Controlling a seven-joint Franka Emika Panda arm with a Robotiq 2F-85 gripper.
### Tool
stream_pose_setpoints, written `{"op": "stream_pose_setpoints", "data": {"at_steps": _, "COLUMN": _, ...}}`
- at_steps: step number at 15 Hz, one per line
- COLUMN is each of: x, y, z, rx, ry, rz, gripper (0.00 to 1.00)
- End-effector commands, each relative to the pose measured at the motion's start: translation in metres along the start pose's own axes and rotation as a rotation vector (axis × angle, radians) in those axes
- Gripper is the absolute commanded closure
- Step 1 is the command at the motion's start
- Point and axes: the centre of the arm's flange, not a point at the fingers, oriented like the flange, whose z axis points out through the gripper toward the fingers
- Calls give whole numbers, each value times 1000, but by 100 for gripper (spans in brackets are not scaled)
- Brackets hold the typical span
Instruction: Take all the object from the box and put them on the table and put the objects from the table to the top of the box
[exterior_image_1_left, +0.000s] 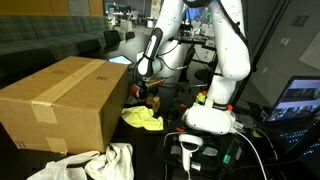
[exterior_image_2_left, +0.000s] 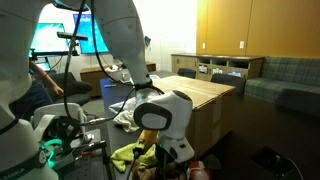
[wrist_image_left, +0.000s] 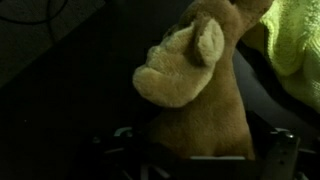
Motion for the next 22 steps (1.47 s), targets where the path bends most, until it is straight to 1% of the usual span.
{"op": "stream_pose_setpoints", "data": {"at_steps": 1, "x": 15, "y": -4, "z": 12, "rx": 12, "ry": 9, "rz": -3, "gripper": 13}}
{"op": "stream_pose_setpoints", "data": {"at_steps": 2, "x": 15, "y": -5, "z": 13, "rx": 15, "ry": 6, "rz": 2, "gripper": 30}}
{"op": "stream_pose_setpoints", "data": {"at_steps": 3, "x": 15, "y": -4, "z": 14, "rx": 12, "ry": 4, "rz": 3, "gripper": 38}}
{"op": "stream_pose_setpoints", "data": {"at_steps": 4, "x": 14, "y": -4, "z": 14, "rx": 14, "ry": 3, "rz": 4, "gripper": 47}}
{"op": "stream_pose_setpoints", "data": {"at_steps": 6, "x": 12, "y": -6, "z": 10, "rx": 19, "ry": 7, "rz": 5, "gripper": 60}}
{"op": "stream_pose_setpoints", "data": {"at_steps": 9, "x": 8, "y": -3, "z": 3, "rx": 16, "ry": 13, "rz": 3, "gripper": 82}}
{"op": "stream_pose_setpoints", "data": {"at_steps": 11, "x": 5, "y": 0, "z": -3, "rx": 16, "ry": 18, "rz": 0, "gripper": 88}}
{"op": "stream_pose_setpoints", "data": {"at_steps": 12, "x": 3, "y": 2, "z": -6, "rx": 17, "ry": 20, "rz": 2, "gripper": 88}}
{"op": "stream_pose_setpoints", "data": {"at_steps": 13, "x": -1, "y": 5, "z": -12, "rx": 23, "ry": 22, "rz": 2, "gripper": 84}}
{"op": "stream_pose_setpoints", "data": {"at_steps": 15, "x": -11, "y": 9, "z": -26, "rx": 38, "ry": 30, "rz": -14, "gripper": 86}}
{"op": "stream_pose_setpoints", "data": {"at_steps": 16, "x": -16, "y": 11, "z": -34, "rx": 43, "ry": 38, "rz": -20, "gripper": 84}}
{"op": "stream_pose_setpoints", "data": {"at_steps": 22, "x": -58, "y": 18, "z": -108, "rx": 71, "ry": 110, "rz": -110, "gripper": 84}}
